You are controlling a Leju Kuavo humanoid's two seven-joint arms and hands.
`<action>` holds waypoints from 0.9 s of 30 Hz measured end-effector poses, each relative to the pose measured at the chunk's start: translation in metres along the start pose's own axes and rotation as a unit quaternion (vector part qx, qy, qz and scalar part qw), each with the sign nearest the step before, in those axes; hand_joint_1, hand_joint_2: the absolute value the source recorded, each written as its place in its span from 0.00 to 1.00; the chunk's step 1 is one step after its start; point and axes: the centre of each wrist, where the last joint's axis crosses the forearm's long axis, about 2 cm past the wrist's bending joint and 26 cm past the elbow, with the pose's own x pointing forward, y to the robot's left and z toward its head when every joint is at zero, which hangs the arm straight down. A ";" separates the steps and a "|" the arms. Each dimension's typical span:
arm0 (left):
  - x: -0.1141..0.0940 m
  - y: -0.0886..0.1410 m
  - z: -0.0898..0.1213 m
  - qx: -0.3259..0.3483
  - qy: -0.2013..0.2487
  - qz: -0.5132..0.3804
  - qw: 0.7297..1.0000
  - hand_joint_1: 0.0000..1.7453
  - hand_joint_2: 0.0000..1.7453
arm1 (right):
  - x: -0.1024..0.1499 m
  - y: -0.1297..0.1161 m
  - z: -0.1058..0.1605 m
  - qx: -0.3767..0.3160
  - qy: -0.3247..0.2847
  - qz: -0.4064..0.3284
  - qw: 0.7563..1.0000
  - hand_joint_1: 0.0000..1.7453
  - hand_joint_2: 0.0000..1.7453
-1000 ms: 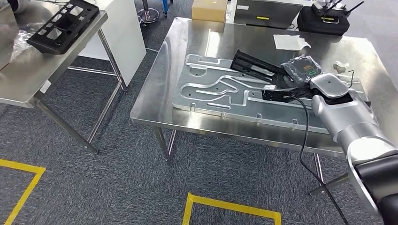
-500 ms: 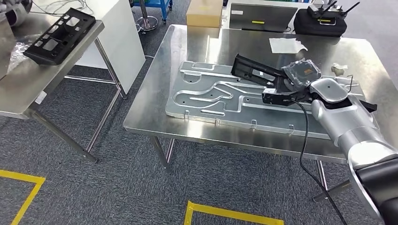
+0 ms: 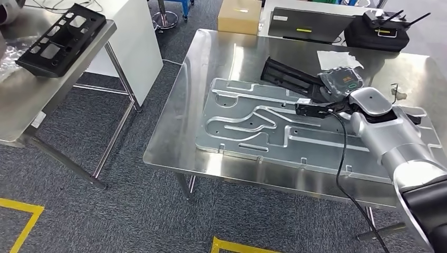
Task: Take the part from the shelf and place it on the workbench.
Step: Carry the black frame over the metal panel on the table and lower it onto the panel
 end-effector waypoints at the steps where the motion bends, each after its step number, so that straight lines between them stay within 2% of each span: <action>1: 0.000 0.000 0.000 -0.001 -0.001 0.001 1.000 0.00 1.00 | 0.001 0.003 0.001 0.005 -0.001 0.000 1.000 1.00 1.00; 4: -0.001 0.000 0.000 0.000 -0.002 0.003 1.000 0.00 1.00 | 0.002 0.012 0.007 0.023 -0.007 -0.015 1.000 1.00 1.00; 9: 0.000 -0.001 0.000 0.008 -0.003 0.006 1.000 0.00 1.00 | 0.005 0.028 0.019 0.030 -0.010 -0.087 0.996 1.00 1.00; 14: 0.002 -0.002 -0.001 0.009 -0.005 0.005 1.000 0.00 1.00 | 0.014 0.036 0.024 0.024 -0.015 -0.099 0.995 1.00 1.00; 18: 0.003 -0.003 -0.001 0.014 -0.003 0.003 1.000 0.00 1.00 | 0.043 0.059 0.033 -0.003 -0.026 -0.098 0.995 1.00 1.00; 22: 0.008 -0.005 -0.004 0.017 -0.008 0.000 1.000 0.00 1.00 | 0.081 0.087 0.046 0.004 -0.044 -0.150 0.988 1.00 1.00; 27: 0.011 -0.007 -0.005 0.018 -0.009 -0.003 1.000 0.00 1.00 | 0.089 0.106 0.056 0.054 -0.051 -0.262 0.962 1.00 1.00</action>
